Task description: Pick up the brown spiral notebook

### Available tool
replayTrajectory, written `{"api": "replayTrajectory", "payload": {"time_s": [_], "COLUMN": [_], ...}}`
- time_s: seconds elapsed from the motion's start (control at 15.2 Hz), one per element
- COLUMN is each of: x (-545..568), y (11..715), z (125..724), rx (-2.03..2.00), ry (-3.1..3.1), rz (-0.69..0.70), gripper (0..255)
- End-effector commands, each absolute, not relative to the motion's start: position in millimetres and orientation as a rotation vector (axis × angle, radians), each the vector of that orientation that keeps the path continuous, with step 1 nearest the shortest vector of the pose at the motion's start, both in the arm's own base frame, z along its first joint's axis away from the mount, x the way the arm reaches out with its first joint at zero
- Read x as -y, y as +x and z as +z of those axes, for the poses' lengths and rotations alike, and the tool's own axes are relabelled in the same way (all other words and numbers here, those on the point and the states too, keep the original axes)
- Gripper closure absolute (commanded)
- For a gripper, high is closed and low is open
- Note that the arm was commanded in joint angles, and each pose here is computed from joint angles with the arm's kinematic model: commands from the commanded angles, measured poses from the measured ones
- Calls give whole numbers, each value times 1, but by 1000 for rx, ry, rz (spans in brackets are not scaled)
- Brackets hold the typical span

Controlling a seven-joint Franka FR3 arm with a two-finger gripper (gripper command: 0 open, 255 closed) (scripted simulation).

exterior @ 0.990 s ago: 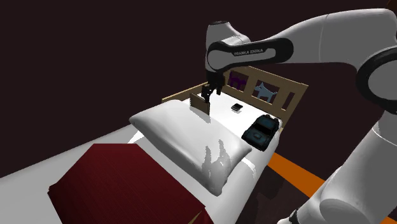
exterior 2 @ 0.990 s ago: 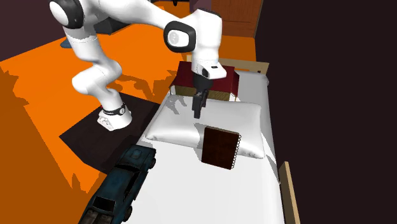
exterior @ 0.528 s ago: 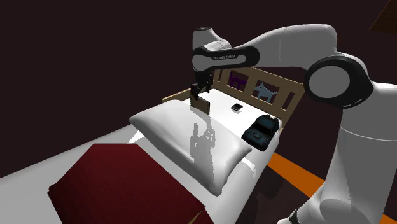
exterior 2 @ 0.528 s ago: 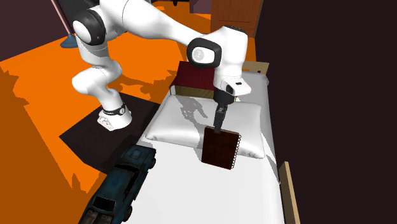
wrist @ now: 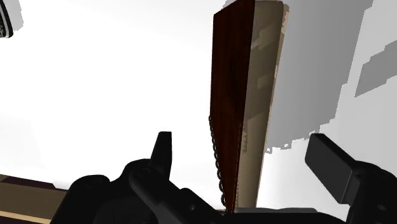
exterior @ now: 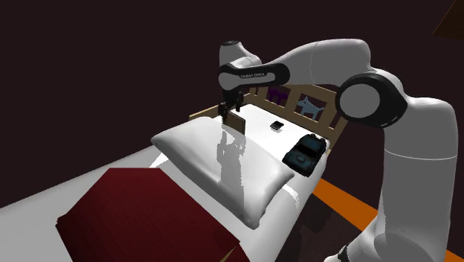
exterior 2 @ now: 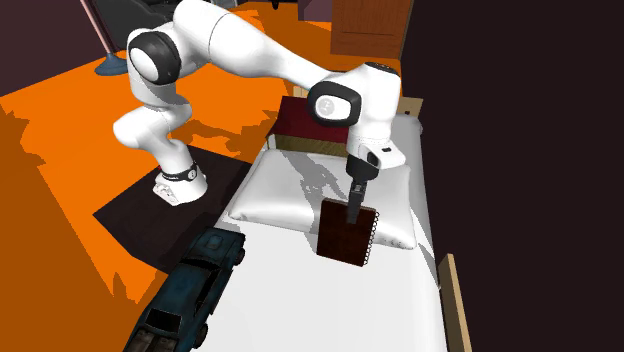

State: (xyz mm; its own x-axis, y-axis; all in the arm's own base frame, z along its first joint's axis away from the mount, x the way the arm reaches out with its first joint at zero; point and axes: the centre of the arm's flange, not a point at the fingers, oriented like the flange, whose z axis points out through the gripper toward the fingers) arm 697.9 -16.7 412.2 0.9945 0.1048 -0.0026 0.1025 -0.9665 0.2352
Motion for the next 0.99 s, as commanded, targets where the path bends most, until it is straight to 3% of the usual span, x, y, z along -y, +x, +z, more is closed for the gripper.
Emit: {"api": "replayTrajectory", "payload": {"time_s": [0.0,0.13,0.2,0.92], "x": [17,17,17,17], "y": [698,698,698,698], "z": [397,397,398,408], "rx": [-153,-153,-153,-153], "ry": [2900,2900,2900,2900], "rz": [15,15,15,15], "gripper": [0,0,255,255]}}
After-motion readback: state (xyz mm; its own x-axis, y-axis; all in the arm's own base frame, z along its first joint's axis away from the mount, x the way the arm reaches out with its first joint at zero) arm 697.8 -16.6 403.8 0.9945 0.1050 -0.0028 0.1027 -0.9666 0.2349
